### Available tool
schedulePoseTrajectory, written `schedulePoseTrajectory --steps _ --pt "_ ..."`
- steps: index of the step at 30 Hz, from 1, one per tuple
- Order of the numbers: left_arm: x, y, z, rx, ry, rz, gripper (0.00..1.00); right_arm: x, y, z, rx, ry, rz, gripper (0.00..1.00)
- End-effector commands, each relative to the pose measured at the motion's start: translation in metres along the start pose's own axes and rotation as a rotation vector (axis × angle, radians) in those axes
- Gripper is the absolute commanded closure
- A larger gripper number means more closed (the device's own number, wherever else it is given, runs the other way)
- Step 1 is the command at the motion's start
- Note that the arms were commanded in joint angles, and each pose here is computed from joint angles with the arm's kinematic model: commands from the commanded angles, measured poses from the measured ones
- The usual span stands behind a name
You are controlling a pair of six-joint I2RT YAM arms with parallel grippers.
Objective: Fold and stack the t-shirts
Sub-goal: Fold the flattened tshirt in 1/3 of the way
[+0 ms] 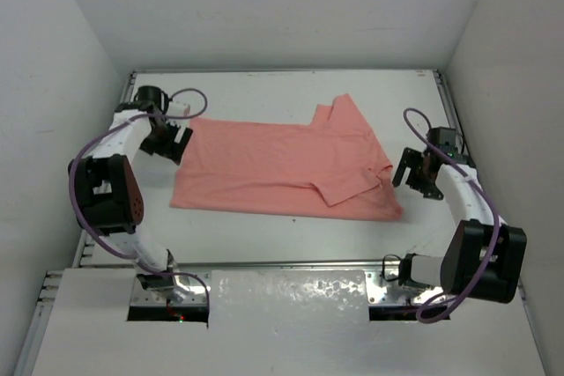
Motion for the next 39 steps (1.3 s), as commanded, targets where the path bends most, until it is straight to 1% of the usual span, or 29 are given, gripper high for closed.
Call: schedulePoseTrajectory --steps 1,2,3,4,5,6,7,8,9,11,13,16,17,19,20,21,22,23,24,25,27,30,31,33,34,35,37,38,39 --pt "0.018 0.052 0.039 -0.161 0.072 0.077 0.17 0.004 0.021 0.028 -0.104 -0.015 0.006 0.15" --pt "0.015 0.06 0.047 -0.187 0.065 0.065 0.17 0.009 0.022 0.032 -0.118 -0.005 0.037 0.15" --pt "0.002 0.068 0.062 -0.227 0.016 0.039 0.18 0.013 0.022 0.034 -0.126 0.0 0.071 0.17" --pt "-0.01 0.082 0.079 -0.3 -0.031 0.006 0.19 0.026 0.021 0.04 -0.153 0.013 0.162 0.3" --pt "-0.021 0.088 0.088 -0.329 -0.072 -0.014 0.2 0.033 0.02 0.043 -0.163 0.019 0.21 0.37" --pt "-0.05 0.094 0.102 -0.356 -0.153 -0.048 0.2 0.041 0.02 0.05 -0.185 0.032 0.26 0.45" --pt "-0.06 0.099 0.11 -0.382 -0.172 -0.079 0.2 0.05 0.02 0.052 -0.18 0.048 0.296 0.53" --pt "-0.063 0.099 0.112 -0.39 -0.132 -0.11 0.2 0.057 0.019 0.058 -0.168 0.059 0.32 0.67" --pt "-0.062 0.097 0.114 -0.395 -0.11 -0.137 0.2 0.06 0.018 0.062 -0.17 0.063 0.326 0.7" --pt "-0.055 0.078 0.112 -0.342 -0.076 -0.129 0.21 0.069 0.014 0.076 -0.179 0.059 0.356 0.65" --pt "-0.046 0.061 0.107 -0.271 -0.064 -0.092 0.21 0.074 0.01 0.089 -0.178 0.053 0.358 0.58" --pt "-0.029 0.047 0.093 -0.232 0.015 -0.081 0.22 0.065 -0.002 0.083 -0.059 0.027 0.267 0.52" --pt "-0.014 0.045 0.083 -0.221 0.077 -0.078 0.22 0.06 -0.004 0.074 -0.017 0.022 0.237 0.44" --pt "-0.011 0.039 0.062 -0.199 0.122 -0.112 0.21 0.05 -0.013 0.047 0.051 0.025 0.202 0.37" --pt "-0.003 0.036 0.048 -0.184 0.14 -0.112 0.21 0.044 -0.009 0.036 0.073 0.025 0.184 0.35" --pt "-0.009 0.031 0.029 -0.16 0.138 -0.124 0.2 0.039 -0.008 0.026 0.091 0.026 0.163 0.31" --pt "-0.009 0.028 0.018 -0.144 0.133 -0.122 0.19 0.032 -0.011 0.002 0.141 0.023 0.146 0.29" --pt "-0.01 0.025 0.005 -0.112 0.116 -0.105 0.18 0.028 -0.003 -0.007 0.126 0.021 0.139 0.27" --pt "-0.019 0.018 -0.013 -0.07 0.114 -0.115 0.17 0.02 -0.003 -0.016 0.126 0.015 0.096 0.23" --pt "-0.023 0.014 -0.022 -0.046 0.111 -0.119 0.17 0.011 -0.006 -0.035 0.156 -0.002 0.068 0.22" --pt "-0.032 0.003 -0.042 0.006 0.123 -0.131 0.16 0.004 -0.006 -0.055 0.162 -0.036 0.051 0.23" --pt "-0.035 -0.015 -0.053 0.041 0.141 -0.127 0.16 0.009 -0.017 -0.069 0.164 -0.079 0.115 0.26" --pt "-0.035 -0.02 -0.055 0.052 0.143 -0.129 0.16 0.012 -0.022 -0.083 0.205 -0.107 0.145 0.29" --pt "-0.035 -0.03 -0.054 0.067 0.149 -0.142 0.16 0.016 -0.03 -0.08 0.19 -0.12 0.169 0.34" --pt "-0.033 -0.033 -0.052 0.066 0.15 -0.139 0.17 0.015 -0.034 -0.083 0.2 -0.128 0.164 0.38" --pt "-0.032 -0.037 -0.051 0.072 0.152 -0.141 0.19 0.016 -0.037 -0.078 0.18 -0.128 0.17 0.39" --pt "-0.032 -0.042 -0.05 0.07 0.149 -0.14 0.28 0.016 -0.039 -0.074 0.156 -0.129 0.166 0.42" --pt "-0.035 -0.046 -0.053 0.079 0.149 -0.156 0.37 0.017 -0.038 -0.069 0.137 -0.127 0.166 0.42" --pt "-0.036 -0.048 -0.055 0.085 0.15 -0.164 0.41 0.016 -0.038 -0.067 0.128 -0.128 0.162 0.42"
Point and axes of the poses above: each gripper's point midway between its finger pads, its own y axis back along the fingers, its own x axis along the line the jaws close on, z = x × y, the point moved 5 cm from there along y, back along the fingers, and after that the axes turned 4 degrees about -y, right-handed, at the moved point
